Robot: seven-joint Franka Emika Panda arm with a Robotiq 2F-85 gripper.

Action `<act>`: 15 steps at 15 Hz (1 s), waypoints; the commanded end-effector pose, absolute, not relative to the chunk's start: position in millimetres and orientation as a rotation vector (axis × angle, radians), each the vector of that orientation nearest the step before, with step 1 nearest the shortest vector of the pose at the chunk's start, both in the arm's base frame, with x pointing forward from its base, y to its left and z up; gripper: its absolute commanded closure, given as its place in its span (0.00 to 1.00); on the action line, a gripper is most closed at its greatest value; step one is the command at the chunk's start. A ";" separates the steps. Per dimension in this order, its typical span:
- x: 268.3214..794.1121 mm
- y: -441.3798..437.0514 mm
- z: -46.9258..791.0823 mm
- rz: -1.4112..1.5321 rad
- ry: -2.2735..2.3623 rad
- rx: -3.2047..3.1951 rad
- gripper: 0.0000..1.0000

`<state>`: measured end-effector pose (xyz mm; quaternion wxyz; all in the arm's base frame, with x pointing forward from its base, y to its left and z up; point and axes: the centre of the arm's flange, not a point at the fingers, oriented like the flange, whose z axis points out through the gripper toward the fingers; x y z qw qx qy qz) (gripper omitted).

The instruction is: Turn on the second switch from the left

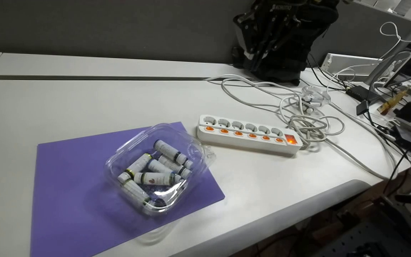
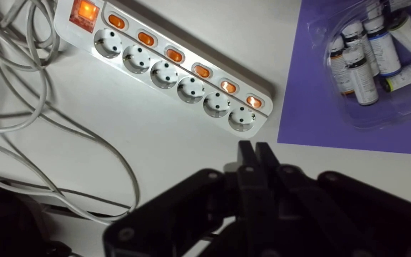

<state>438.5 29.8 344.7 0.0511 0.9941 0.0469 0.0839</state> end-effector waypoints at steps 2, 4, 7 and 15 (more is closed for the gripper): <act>469.2 5.4 310.9 0.228 0.023 3.053 1.00; 473.4 -3.7 306.5 0.208 -0.014 3.063 1.00; 463.7 -4.6 301.6 0.194 0.022 3.061 0.99; 473.2 -7.6 261.4 0.214 -0.100 3.065 1.00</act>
